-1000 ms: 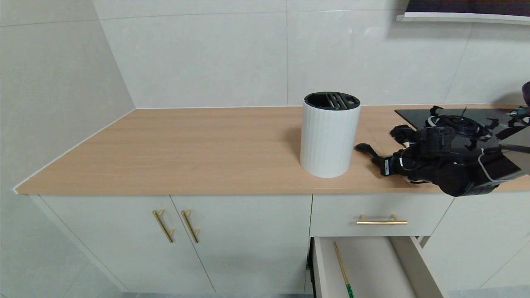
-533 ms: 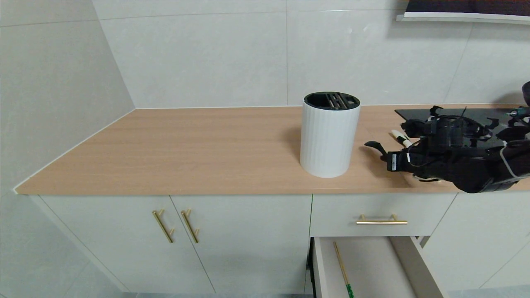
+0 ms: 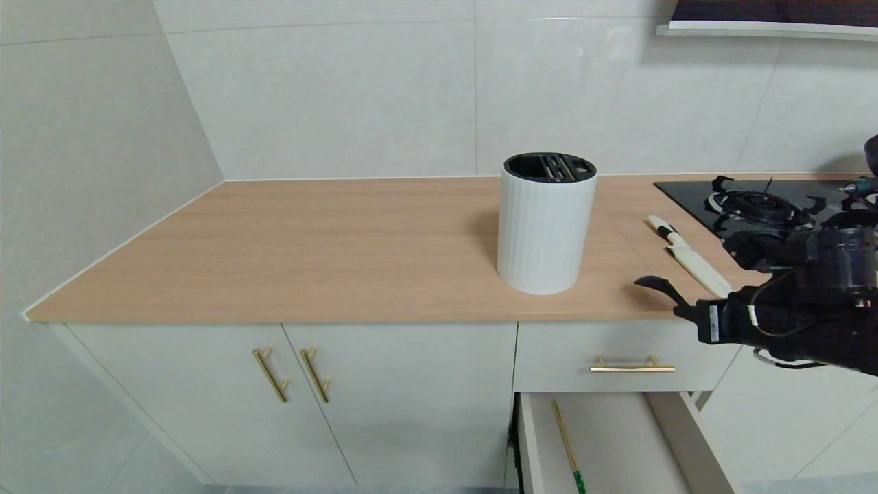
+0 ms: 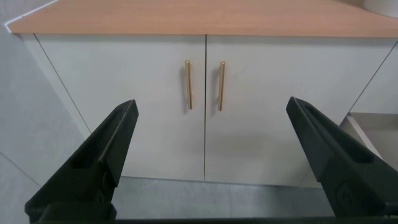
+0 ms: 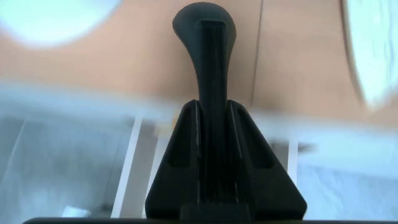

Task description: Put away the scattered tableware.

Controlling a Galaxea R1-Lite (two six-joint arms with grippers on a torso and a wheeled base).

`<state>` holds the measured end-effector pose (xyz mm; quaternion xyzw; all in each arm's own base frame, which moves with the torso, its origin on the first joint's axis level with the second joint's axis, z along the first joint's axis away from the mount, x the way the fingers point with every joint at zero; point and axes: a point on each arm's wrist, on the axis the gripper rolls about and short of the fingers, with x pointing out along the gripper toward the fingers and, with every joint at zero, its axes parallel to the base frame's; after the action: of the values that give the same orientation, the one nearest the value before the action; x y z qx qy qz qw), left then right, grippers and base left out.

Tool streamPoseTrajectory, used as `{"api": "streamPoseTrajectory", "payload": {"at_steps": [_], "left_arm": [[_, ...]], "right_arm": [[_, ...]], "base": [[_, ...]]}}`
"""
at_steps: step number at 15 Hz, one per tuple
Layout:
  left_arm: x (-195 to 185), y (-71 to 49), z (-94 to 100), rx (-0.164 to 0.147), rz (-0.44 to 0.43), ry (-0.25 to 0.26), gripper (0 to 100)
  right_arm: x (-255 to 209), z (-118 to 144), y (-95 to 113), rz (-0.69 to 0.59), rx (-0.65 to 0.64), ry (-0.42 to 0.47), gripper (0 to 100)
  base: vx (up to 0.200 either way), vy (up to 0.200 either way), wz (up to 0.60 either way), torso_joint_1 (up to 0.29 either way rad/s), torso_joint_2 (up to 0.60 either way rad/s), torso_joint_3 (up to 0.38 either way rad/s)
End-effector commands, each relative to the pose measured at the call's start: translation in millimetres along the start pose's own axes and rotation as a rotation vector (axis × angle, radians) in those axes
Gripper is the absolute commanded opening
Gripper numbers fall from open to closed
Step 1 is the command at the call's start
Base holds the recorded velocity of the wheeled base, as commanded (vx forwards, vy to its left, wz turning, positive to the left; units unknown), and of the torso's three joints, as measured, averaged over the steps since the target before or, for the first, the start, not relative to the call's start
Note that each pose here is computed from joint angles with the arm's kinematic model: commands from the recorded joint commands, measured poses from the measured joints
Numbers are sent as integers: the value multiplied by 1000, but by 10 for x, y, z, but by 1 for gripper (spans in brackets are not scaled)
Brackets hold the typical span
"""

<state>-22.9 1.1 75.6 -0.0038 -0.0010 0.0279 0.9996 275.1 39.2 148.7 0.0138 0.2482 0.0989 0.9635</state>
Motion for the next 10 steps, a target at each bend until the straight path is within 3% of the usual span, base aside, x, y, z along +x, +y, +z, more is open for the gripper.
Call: {"api": "streamPoseTrajectory", "payload": {"at_steps": [1,6,10], "left_arm": [[0,0,0,0,1,0,100],[0,0,0,0,1,0,100],[0,0,0,0,1,0,100]], "right_arm": [[-458,-154,181,56,-38,-34,0],[-565,-382,274,98,-73,19,0],[-578,-496,300,114,-118,56,0]], "base": [[0,0,0,0,0,0],[0,0,0,-9,20,15],[0,0,0,-163,398,228]]}}
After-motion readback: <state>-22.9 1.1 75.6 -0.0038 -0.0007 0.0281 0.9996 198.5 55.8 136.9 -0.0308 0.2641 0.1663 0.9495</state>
